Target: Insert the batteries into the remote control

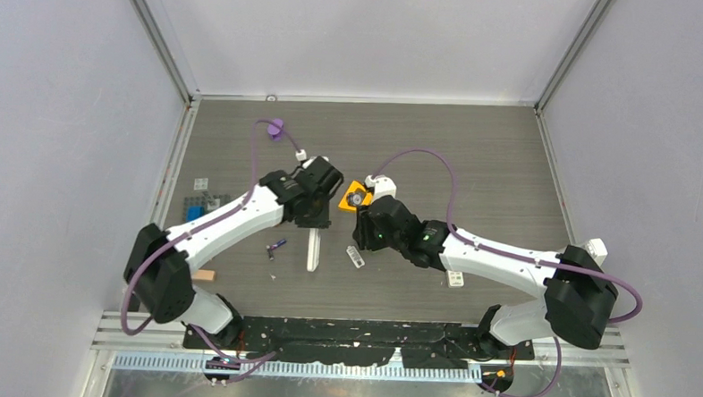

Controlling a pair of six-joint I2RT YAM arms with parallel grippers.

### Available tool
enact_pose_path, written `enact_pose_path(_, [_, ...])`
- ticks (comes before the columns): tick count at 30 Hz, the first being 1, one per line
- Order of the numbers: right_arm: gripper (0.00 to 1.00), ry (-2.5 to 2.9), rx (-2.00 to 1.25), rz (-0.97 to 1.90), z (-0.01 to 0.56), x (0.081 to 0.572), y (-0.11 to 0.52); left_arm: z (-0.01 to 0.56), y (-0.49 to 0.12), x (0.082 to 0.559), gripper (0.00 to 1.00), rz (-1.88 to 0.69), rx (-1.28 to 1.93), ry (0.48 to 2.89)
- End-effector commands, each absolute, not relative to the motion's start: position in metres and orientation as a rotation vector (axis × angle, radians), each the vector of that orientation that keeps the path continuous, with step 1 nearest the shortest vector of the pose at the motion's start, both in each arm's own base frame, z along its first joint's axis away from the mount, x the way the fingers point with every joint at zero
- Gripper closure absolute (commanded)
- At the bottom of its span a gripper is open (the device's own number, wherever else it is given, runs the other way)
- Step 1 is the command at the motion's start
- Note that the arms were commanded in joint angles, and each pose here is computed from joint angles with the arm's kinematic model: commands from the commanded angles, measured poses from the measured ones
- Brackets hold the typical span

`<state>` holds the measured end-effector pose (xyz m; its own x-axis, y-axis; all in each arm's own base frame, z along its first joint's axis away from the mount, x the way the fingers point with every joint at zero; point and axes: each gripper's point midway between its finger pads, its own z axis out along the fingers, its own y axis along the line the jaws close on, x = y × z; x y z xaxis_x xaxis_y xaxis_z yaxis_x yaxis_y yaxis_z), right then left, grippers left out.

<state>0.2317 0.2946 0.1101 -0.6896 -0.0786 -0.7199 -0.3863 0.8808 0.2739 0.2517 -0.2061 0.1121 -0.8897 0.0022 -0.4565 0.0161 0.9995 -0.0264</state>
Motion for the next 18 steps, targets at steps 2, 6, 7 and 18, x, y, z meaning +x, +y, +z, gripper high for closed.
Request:
enact_pose_path(2, [0.58, 2.277, -0.268, 0.53, 0.118, 0.236, 0.291, 0.11, -0.179, 0.258, 1.0, 0.286, 0.002, 2.642])
enact_pose_path(6, [0.56, 2.297, -0.281, 0.559, 0.113, 0.232, 0.297, 0.105, -0.176, 0.263, 1.0, 0.375, 0.002, 2.637])
enact_pose_path(7, [0.55, 2.307, -0.285, 0.57, 0.11, 0.231, 0.299, 0.104, -0.177, 0.264, 1.0, 0.375, 0.002, 2.639])
enact_pose_path(18, [0.47, 2.415, -0.471, 0.583, 0.087, 0.229, 0.339, 0.151, -0.129, 0.262, 1.0, 0.335, -0.186, 2.5])
